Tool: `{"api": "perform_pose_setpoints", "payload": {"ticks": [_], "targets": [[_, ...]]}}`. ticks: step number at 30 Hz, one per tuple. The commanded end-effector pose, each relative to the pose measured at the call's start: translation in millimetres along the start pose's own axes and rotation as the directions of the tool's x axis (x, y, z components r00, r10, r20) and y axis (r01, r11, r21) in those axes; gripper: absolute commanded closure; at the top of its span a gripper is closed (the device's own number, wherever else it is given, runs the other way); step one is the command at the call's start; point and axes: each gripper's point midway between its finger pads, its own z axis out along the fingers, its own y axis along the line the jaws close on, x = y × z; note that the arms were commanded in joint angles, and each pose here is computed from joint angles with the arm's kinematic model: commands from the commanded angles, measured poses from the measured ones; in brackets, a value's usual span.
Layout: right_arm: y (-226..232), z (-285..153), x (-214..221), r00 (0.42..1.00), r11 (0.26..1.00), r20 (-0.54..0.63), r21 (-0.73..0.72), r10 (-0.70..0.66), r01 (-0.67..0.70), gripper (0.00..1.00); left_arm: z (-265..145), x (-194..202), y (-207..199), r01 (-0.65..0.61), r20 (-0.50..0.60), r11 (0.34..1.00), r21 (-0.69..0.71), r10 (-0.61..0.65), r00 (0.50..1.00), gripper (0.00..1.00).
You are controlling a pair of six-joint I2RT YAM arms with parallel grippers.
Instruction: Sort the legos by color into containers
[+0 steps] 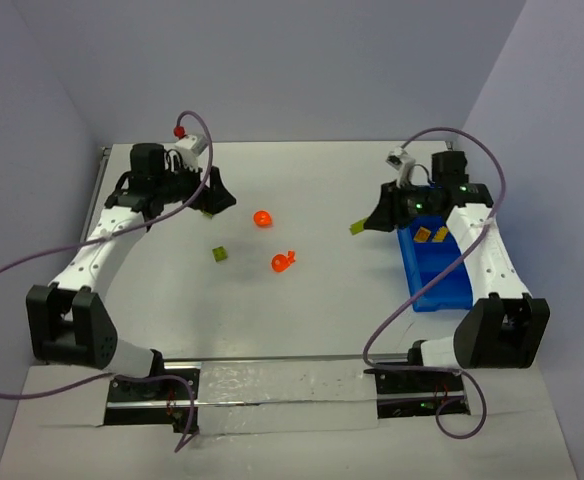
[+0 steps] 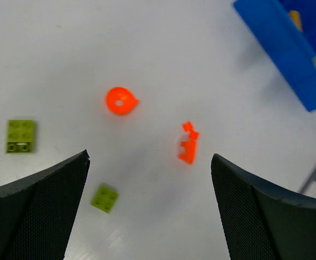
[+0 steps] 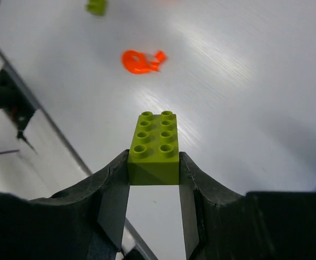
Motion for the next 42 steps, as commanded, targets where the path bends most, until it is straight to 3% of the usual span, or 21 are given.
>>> {"api": "perform_pose_setpoints", "payload": {"ticks": [1, 6, 13, 34, 42], "targets": [[-46, -38, 27, 0.999, 0.981, -0.046, 0.191, 0.029, -0.019, 1.0, 24, -3, 76, -0.025, -0.058, 0.948, -0.317, 0.007, 0.998, 0.01], [-109, -88, 56, 0.988, 0.909, -0.058, 0.402, 0.143, -0.108, 1.0, 41, 12, 119, -0.078, -0.144, 0.891, -0.447, 0.014, 0.989, 0.01], [-160, -135, 85, 0.967, 0.803, -0.069, 0.573, 0.246, -0.164, 1.0, 41, 18, 133, -0.095, -0.151, 0.859, -0.503, 0.021, 0.988, 0.01], [-209, -125, 110, 0.925, 0.744, -0.088, 0.625, 0.368, -0.237, 1.0, 69, 43, 141, -0.106, -0.229, 0.893, -0.438, 0.002, 0.973, 0.03], [-218, -110, 119, 0.915, 0.742, -0.113, 0.627, 0.387, -0.236, 0.84, 74, 62, 151, -0.102, -0.27, 0.904, -0.416, -0.015, 0.963, 0.08]]}}
